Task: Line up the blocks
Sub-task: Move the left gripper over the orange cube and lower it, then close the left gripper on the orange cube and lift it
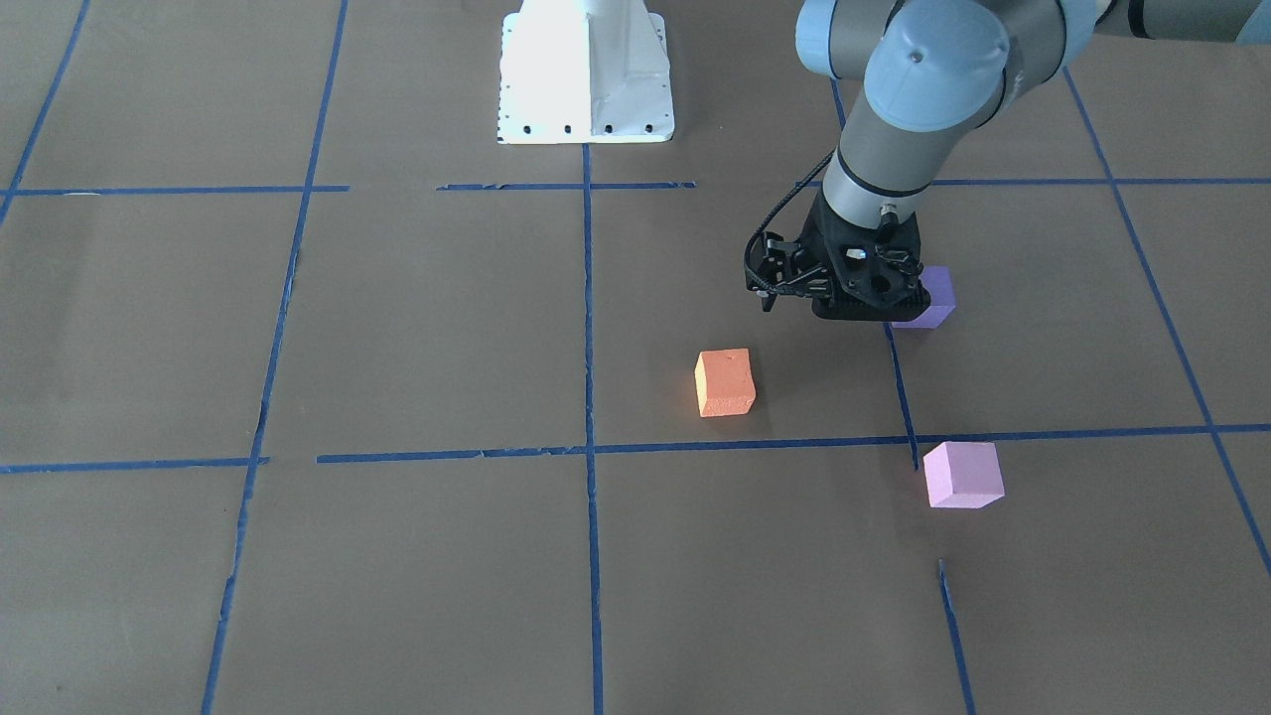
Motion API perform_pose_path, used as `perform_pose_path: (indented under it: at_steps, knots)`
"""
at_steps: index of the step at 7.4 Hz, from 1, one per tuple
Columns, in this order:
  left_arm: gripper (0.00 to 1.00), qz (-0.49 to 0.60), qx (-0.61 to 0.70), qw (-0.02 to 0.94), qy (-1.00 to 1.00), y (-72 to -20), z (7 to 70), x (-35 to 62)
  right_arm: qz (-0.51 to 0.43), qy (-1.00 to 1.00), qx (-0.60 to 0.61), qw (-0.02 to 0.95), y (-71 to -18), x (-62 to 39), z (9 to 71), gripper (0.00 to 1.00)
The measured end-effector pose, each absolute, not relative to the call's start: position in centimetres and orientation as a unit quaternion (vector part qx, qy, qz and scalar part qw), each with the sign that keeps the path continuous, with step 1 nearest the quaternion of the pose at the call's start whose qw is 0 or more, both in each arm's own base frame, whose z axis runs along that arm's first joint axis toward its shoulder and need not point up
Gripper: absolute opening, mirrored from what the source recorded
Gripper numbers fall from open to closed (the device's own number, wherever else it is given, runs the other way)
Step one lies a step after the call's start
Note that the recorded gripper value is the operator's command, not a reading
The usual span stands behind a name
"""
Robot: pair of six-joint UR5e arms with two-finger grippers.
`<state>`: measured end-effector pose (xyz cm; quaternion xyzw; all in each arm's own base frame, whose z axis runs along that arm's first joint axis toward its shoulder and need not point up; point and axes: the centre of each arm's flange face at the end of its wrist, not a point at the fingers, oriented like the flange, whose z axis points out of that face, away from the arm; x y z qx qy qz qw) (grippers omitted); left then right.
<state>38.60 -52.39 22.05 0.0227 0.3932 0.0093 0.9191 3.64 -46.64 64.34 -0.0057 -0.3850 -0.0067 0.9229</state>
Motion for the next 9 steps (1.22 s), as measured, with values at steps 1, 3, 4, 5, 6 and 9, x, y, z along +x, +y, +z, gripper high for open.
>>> perform_pose_path:
  at_steps: [1,3,4,5,6,9]
  knots:
    - [1.00,0.001,0.009,0.920,0.392,-52.7,22.4,41.2,-0.007,-0.385,-0.006,0.923,-46.6,3.6,64.3,1.00]
    - [1.00,-0.012,-0.010,0.920,0.391,-53.5,23.1,45.7,-0.007,-0.385,-0.006,0.923,-46.6,3.6,64.3,1.00]
    - [1.00,-0.015,-0.015,0.919,0.393,-53.7,23.7,47.3,-0.007,-0.385,-0.006,0.923,-46.6,3.6,64.3,1.00]
    - [1.00,-0.020,-0.017,0.919,0.394,-53.9,24.2,48.3,-0.007,-0.385,-0.006,0.923,-46.6,3.6,64.3,1.00]
    - [1.00,-0.026,-0.016,0.918,0.395,-54.2,24.9,49.1,-0.007,-0.385,-0.006,0.923,-46.6,3.6,64.3,1.00]
    - [1.00,-0.029,-0.011,0.921,0.389,-54.1,26.4,51.6,-0.007,-0.385,-0.005,0.923,-46.6,3.7,64.3,1.00]
